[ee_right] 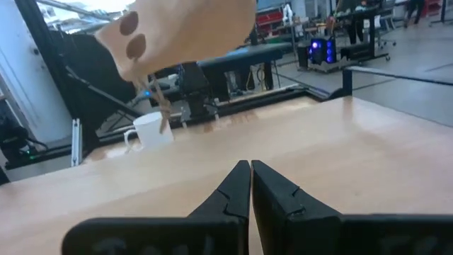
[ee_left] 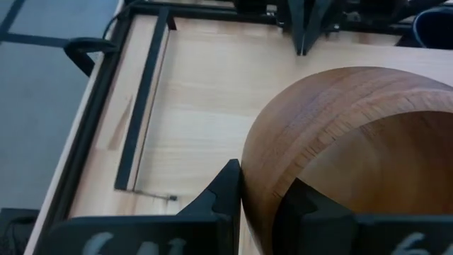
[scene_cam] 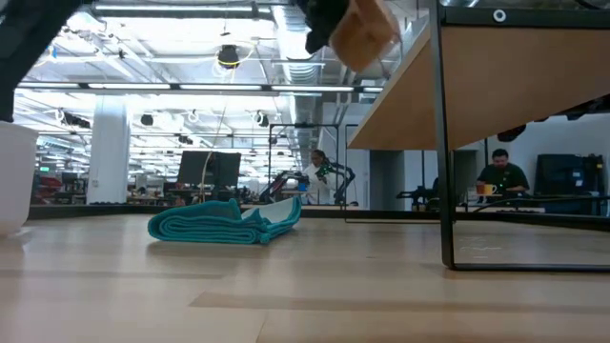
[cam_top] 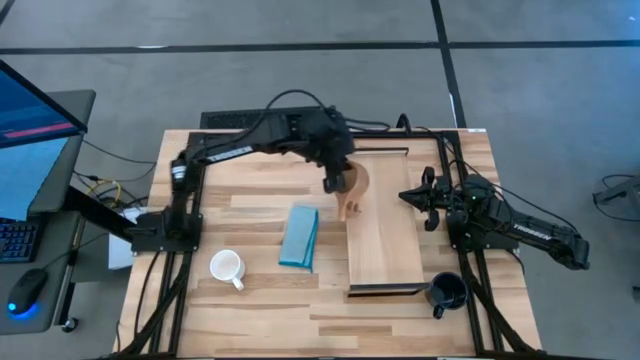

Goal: Stack small to large cups/mugs on shelf
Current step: Put the brown mug on the shelf

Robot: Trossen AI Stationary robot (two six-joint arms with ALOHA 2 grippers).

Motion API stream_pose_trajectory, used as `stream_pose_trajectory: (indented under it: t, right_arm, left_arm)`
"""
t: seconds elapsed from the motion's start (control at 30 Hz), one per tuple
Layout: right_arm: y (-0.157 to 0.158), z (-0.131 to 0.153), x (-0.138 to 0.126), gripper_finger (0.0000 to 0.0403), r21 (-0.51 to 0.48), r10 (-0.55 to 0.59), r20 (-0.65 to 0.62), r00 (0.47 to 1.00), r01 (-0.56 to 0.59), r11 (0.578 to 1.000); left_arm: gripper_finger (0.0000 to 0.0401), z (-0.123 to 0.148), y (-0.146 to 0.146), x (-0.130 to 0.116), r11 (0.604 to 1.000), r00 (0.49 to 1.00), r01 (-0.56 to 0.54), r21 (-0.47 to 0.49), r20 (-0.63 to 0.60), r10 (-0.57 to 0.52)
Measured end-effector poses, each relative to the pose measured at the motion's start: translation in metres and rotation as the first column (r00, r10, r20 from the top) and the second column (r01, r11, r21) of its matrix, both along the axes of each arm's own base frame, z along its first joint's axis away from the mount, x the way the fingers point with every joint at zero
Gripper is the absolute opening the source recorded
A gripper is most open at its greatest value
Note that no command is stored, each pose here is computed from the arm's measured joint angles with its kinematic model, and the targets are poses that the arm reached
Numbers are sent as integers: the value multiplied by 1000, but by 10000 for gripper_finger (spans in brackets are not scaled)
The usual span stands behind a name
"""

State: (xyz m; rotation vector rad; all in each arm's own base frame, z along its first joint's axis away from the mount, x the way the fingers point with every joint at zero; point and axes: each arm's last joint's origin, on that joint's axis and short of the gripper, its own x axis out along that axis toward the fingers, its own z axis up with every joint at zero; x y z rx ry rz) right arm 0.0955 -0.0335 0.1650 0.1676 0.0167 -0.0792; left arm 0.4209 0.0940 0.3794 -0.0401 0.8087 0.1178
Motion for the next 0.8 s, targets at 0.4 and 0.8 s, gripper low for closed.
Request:
stream_pose_trajectory:
  t: [0.4, 0.8]
  right_arm:
    - [-1, -2, 1, 37, 9, 1, -20, 1000, -1, 1000]
    - [-1, -3, 2, 37, 15, 1, -32, 999, -1, 1000]
  left_arm:
    - [26, -41, 11, 33, 999, 995, -32, -33, -95, 29]
    - [26, -48, 7, 36, 998, 993, -34, -53, -119, 27]
